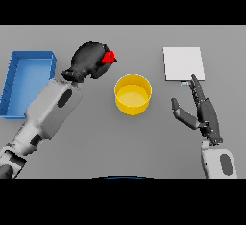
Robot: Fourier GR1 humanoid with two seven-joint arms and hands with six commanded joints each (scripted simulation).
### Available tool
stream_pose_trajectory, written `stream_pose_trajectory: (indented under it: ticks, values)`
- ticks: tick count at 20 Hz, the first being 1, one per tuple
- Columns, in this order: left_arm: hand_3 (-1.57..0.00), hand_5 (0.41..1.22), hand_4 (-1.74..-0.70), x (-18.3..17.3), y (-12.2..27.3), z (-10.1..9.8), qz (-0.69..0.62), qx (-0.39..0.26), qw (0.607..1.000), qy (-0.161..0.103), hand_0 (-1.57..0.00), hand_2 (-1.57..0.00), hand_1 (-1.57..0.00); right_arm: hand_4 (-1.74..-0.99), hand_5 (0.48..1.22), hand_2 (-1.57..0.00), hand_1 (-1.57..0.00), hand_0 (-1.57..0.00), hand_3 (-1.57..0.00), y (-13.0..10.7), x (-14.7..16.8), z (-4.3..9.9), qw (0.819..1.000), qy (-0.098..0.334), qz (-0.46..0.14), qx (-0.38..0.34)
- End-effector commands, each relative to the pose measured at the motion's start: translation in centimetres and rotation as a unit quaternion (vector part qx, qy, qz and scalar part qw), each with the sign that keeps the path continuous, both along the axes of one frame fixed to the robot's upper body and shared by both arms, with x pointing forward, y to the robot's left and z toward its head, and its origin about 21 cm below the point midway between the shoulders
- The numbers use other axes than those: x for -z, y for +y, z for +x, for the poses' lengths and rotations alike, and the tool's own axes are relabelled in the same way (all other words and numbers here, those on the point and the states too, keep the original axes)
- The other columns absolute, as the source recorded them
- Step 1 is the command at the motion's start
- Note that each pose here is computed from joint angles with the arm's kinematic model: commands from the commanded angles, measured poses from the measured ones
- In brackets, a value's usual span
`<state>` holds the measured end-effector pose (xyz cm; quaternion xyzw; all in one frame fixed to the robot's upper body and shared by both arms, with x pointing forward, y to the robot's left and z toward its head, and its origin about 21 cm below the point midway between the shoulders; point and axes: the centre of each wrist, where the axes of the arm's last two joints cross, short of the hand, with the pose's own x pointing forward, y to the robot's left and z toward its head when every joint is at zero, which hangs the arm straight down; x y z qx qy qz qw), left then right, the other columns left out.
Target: Pick up the red beaker and tilt it to pour out 1 green nut into yellow bowl. Pick up the yellow bowl and place it on the metallic measuring scale.
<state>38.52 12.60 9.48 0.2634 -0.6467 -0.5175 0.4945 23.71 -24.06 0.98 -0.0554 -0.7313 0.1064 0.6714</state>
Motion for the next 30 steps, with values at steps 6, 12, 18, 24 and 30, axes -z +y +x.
stream_pose_trajectory:
  ticks: [6,12,18,24,30]
  values:
    - [-1.57,1.208,-1.61,-0.9,-1.7,0.8,0.185,0.065,0.981,0.015,-1.57,-1.57,-1.57,-1.284,0.678,0.0,0.0,0.0,0.0,0.0,0.2,-0.3,1.0,0.008,0.014,0.004]
    - [-1.3,1.218,-1.69,-3.0,-4.6,1.7,0.352,0.091,0.931,0.007,-1.57,-1.57,-1.57,-1.299,0.627,0.0,0.0,0.0,0.0,0.5,0.6,-0.4,0.999,0.02,0.046,0.009]
    - [-1.38,1.22,-1.72,-3.4,-7.5,1.4,0.45,0.137,0.882,-0.028,-1.57,-1.57,-1.57,-1.299,0.605,0.0,0.0,0.0,0.0,-0.1,0.5,-0.1,0.999,0.018,0.05,0.01]
    - [-1.52,1.221,-1.74,-2.9,-9.3,1.1,0.527,0.161,0.831,-0.077,-1.57,-1.57,-1.57,-1.291,0.603,0.0,0.0,0.0,0.0,-0.2,0.1,-0.2,0.999,0.016,0.035,0.01]
    - [-1.56,1.221,-1.74,-2.8,-11.1,0.4,0.607,0.19,0.765,-0.105,-1.57,-1.57,-1.57,-1.29,0.607,0.0,0.0,0.0,0.0,-0.1,0.2,-0.1,0.999,0.02,0.031,0.016]
